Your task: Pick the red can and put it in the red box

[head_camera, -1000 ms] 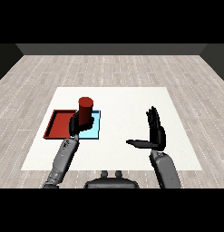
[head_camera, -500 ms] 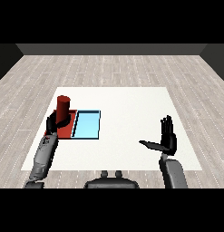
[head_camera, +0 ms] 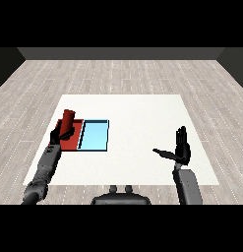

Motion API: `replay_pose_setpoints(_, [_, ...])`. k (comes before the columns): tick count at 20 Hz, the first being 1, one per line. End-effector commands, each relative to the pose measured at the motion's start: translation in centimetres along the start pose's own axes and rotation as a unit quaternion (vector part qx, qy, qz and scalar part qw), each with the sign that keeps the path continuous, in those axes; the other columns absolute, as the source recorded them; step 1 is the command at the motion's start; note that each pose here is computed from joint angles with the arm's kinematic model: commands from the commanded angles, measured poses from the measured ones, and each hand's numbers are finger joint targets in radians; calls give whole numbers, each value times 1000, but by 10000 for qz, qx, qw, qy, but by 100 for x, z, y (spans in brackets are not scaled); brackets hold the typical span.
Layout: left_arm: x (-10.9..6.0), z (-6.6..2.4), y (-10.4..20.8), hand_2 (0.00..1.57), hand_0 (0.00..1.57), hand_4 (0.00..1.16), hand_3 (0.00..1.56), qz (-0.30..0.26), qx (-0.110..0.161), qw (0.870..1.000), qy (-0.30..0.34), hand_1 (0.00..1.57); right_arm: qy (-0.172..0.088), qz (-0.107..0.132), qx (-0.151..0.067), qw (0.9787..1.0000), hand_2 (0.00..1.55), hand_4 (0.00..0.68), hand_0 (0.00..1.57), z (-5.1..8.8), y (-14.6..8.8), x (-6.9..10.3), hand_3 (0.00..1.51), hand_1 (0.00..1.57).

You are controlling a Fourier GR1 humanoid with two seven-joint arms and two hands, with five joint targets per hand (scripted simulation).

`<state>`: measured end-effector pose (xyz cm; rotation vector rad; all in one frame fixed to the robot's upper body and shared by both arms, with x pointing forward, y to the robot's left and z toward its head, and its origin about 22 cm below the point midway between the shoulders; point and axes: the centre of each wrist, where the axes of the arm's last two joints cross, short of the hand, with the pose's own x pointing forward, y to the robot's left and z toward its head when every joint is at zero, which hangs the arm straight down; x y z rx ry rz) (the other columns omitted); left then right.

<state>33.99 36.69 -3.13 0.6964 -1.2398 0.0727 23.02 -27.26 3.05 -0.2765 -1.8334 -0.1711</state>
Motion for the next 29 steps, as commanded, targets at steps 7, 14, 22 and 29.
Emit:
replay_pose_setpoints(7, [-541,127,-90,955,946,607,585,-881,-128,9854,1450,946,146,265,-118,9995,0,0,0,-15,81,-159,0,0])
replay_pose_setpoints(14, [-406,-24,135,0,0,0,0,-1090,-178,9758,1887,0,-2,199,-20,9998,0,0,0,-192,19,-103,0,0])
replay_pose_setpoints(22, [-325,-85,336,0,0,0,0,701,243,9972,-33,0,-306,53,44,9995,0,0,0,-150,-58,259,0,0])
replay_pose_setpoints(29, [157,-58,-106,0,0,0,0,2867,-466,9197,-2642,0,-475,-401,785,9950,0,0,0,-26,104,276,0,0])
